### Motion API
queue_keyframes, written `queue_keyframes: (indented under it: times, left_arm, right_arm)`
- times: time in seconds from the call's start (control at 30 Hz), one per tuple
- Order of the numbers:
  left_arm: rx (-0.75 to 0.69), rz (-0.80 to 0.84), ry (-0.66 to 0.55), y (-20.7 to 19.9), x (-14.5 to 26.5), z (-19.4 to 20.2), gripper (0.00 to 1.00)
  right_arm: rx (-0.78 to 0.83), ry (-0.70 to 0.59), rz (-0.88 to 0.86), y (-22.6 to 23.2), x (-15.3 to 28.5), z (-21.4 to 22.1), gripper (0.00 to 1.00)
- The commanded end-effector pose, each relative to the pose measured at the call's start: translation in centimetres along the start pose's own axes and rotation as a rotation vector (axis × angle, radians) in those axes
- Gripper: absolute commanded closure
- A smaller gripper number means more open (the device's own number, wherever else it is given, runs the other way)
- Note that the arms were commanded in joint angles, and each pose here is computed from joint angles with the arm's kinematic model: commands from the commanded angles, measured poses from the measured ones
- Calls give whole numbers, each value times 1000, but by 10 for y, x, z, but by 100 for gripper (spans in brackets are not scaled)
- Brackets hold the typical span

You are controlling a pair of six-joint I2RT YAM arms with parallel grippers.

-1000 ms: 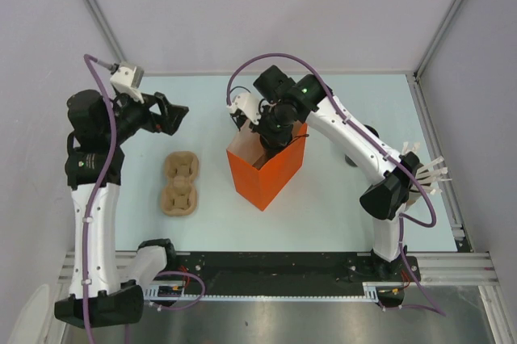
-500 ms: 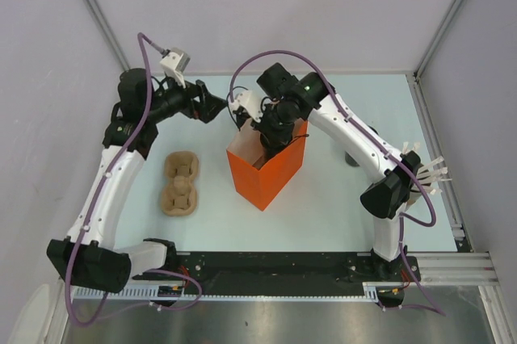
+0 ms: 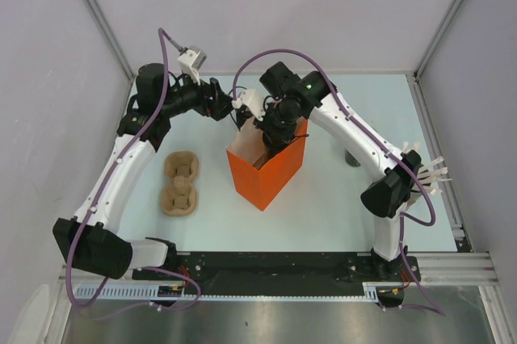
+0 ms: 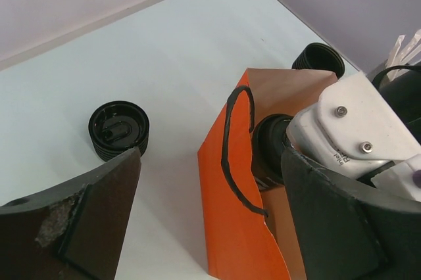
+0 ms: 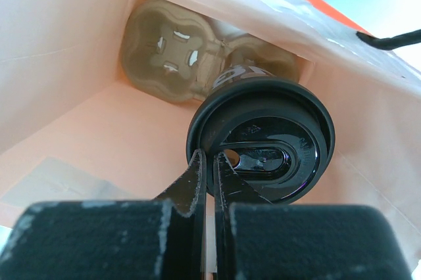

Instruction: Pack the takeout coffee

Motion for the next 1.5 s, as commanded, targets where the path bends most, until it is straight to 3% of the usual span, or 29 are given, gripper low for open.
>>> queue_keyframes:
  times: [0.0, 0.2, 0.4, 0.63, 0.8, 1.47]
  left_arm:
    - [-41, 23, -57, -4, -5, -21, 16]
    - [-34, 31, -43, -3, -9, -18, 51]
    - [-37, 8, -45, -3, -7, -17, 76]
    - [-22, -18, -43, -2, -6, -12, 93]
    - [-16, -53, -38, 3, -8, -11, 99]
    - [-7, -33, -32, -2, -9, -6, 99]
  right_arm:
    - [-13, 37, -25, 4, 8, 10, 100]
    - [-14, 46, -30, 2, 4, 10, 100]
    - [-12, 45, -26, 0, 3, 9, 100]
    - [-14, 59, -31, -2, 0, 11, 100]
    - [-15, 67, -30, -3, -2, 11, 100]
    - [-27, 117, -22, -11, -18, 18, 100]
Point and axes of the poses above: each gripper's point midway between its finger pads, its own x axis back along the fingers, its own y axis along the line the jaws close on, z = x × y, the point moved 8 cm from there along x, back along the fingers, and after that the axes turned 8 degrees about -x, right-handed, at the moved point
